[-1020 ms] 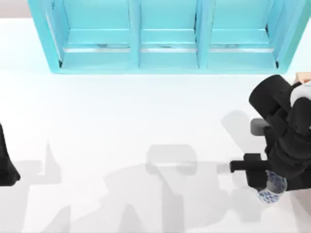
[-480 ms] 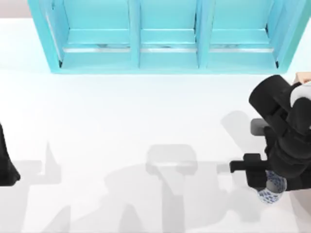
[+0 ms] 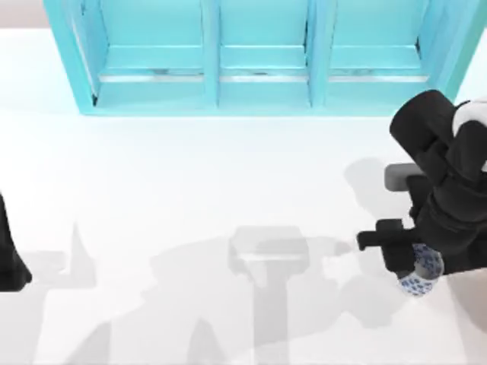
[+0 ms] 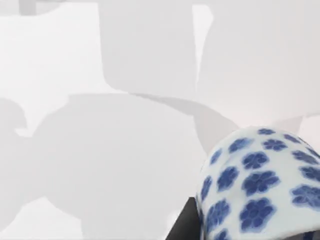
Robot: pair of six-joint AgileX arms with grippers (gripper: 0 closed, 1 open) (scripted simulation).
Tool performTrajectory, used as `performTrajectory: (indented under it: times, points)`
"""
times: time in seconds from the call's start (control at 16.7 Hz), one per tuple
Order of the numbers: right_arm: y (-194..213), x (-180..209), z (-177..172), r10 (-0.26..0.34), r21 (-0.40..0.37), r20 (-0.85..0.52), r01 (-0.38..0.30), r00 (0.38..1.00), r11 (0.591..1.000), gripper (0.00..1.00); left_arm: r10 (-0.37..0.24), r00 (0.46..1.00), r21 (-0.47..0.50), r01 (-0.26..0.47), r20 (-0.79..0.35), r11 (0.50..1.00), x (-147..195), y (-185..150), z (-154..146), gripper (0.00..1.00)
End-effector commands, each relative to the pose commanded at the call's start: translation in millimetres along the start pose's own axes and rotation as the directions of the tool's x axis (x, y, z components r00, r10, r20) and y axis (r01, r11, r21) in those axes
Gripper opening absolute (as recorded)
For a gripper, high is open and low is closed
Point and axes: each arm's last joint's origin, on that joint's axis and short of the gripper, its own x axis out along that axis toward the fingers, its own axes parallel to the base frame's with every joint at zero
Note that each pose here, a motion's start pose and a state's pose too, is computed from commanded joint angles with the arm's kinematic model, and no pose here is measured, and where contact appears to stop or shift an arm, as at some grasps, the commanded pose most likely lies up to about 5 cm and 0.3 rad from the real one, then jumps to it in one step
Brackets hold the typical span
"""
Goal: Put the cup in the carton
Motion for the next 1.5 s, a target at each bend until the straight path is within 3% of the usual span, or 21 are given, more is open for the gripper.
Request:
performTrajectory:
  times: [0.18, 0.3, 0.54, 0.78, 1.26, 1.5]
  points:
    - [-14.5, -33.0, 34.7, 0.03, -0.073, 0.088, -0.024, 0.996, 0.997, 0.0, 0.0, 1.0, 0.0, 0.0, 0.0, 1.0, 0.0, 0.0, 0.0, 1.0]
    - [-44.4, -61.9, 55.6, 0.025, -0.079, 0.145, -0.014, 0.989, 0.997, 0.0, 0.0, 1.0, 0.0, 0.0, 0.0, 1.0, 0.0, 0.0, 0.0, 1.0]
    - [-143.4, -100.9, 64.0, -0.031, 0.019, 0.103, 0.03, 0.994, 0.999, 0.0, 0.0, 1.0, 0.0, 0.0, 0.0, 1.0, 0.0, 0.0, 0.0, 1.0]
    - [-212.4, -123.4, 46.0, -0.027, 0.071, 0.001, 0.026, 1.0, 0.997, 0.0, 0.0, 1.0, 0.0, 0.0, 0.0, 1.0, 0.0, 0.0, 0.0, 1.0]
    - [-226.3, -133.9, 39.8, -0.025, 0.071, -0.002, 0.025, 1.0, 0.997, 0.0, 0.0, 1.0, 0.0, 0.0, 0.0, 1.0, 0.0, 0.0, 0.0, 1.0]
    - [-228.3, -106.6, 40.8, -0.026, 0.075, 0.002, 0.026, 1.0, 0.997, 0.0, 0.0, 1.0, 0.0, 0.0, 0.0, 1.0, 0.0, 0.0, 0.0, 1.0]
